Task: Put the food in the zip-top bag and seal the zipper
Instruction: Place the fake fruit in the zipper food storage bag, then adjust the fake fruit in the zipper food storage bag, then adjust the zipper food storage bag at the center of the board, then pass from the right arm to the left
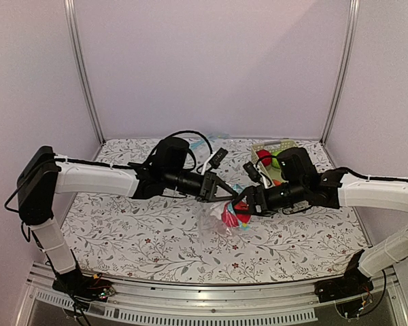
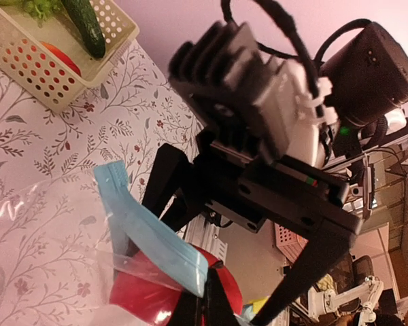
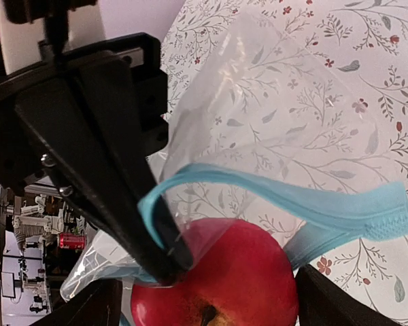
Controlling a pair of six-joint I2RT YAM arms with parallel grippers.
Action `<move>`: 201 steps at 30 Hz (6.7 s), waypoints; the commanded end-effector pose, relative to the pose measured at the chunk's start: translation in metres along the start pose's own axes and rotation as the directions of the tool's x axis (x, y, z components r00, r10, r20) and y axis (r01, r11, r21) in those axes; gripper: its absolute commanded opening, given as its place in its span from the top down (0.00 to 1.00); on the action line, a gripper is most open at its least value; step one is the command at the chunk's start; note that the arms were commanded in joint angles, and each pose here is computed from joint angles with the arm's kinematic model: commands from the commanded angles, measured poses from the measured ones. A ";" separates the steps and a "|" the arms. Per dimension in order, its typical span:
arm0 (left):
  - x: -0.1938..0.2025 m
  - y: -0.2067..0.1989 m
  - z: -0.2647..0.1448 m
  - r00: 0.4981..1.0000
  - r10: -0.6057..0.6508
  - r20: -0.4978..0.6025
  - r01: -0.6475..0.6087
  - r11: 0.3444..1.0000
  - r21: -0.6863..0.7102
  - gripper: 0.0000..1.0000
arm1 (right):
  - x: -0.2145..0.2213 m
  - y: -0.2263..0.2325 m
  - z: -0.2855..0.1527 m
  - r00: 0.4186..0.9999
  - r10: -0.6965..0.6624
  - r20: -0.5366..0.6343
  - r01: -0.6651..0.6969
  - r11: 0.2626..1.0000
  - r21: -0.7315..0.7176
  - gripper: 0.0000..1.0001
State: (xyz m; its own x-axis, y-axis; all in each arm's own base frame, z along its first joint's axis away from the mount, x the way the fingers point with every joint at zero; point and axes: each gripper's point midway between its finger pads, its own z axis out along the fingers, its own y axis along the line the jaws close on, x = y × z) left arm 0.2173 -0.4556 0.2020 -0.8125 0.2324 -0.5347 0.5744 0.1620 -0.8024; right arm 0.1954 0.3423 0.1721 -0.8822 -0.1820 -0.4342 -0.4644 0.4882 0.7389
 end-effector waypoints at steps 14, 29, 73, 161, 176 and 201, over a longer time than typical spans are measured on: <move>0.017 0.026 0.010 1.000 -0.019 -0.004 0.019 0.999 -0.026 1.00 | -0.002 -0.023 -0.010 0.996 -0.015 0.083 0.004 0.990 0.143 0.18; 0.042 0.066 0.015 0.998 -0.029 -0.054 0.022 0.992 -0.128 1.00 | 0.001 -0.070 -0.037 0.993 -0.006 0.118 -0.045 0.903 0.428 0.09; 0.042 0.056 0.020 0.999 -0.017 -0.046 0.014 0.997 -0.070 1.00 | 0.014 -0.045 0.037 0.972 0.220 0.079 -0.220 0.975 -0.007 0.32; 0.019 0.063 -0.035 0.996 -0.069 -0.048 0.045 0.923 -0.382 1.00 | -0.001 -0.030 -0.061 0.986 0.093 -0.140 -0.014 0.876 0.483 1.00; 0.022 0.050 -0.032 0.989 -0.132 -0.063 0.102 0.930 -0.354 0.67 | -0.019 -0.015 -0.057 0.984 0.177 -0.012 -0.152 0.878 0.453 1.00; 0.061 0.033 -0.003 0.999 -0.040 -0.026 0.020 0.843 -0.538 0.13 | -0.036 -0.025 -0.054 0.971 0.208 0.122 -0.241 0.846 0.477 1.00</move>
State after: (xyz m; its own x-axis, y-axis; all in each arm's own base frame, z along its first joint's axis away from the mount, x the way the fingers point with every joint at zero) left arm 0.1798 -0.4311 0.1399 -0.8302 0.3128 -0.4614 0.5452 0.6283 -0.5549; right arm 0.2317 0.2899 0.1953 -0.9502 0.0150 -0.3113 -0.1454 0.8623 0.4851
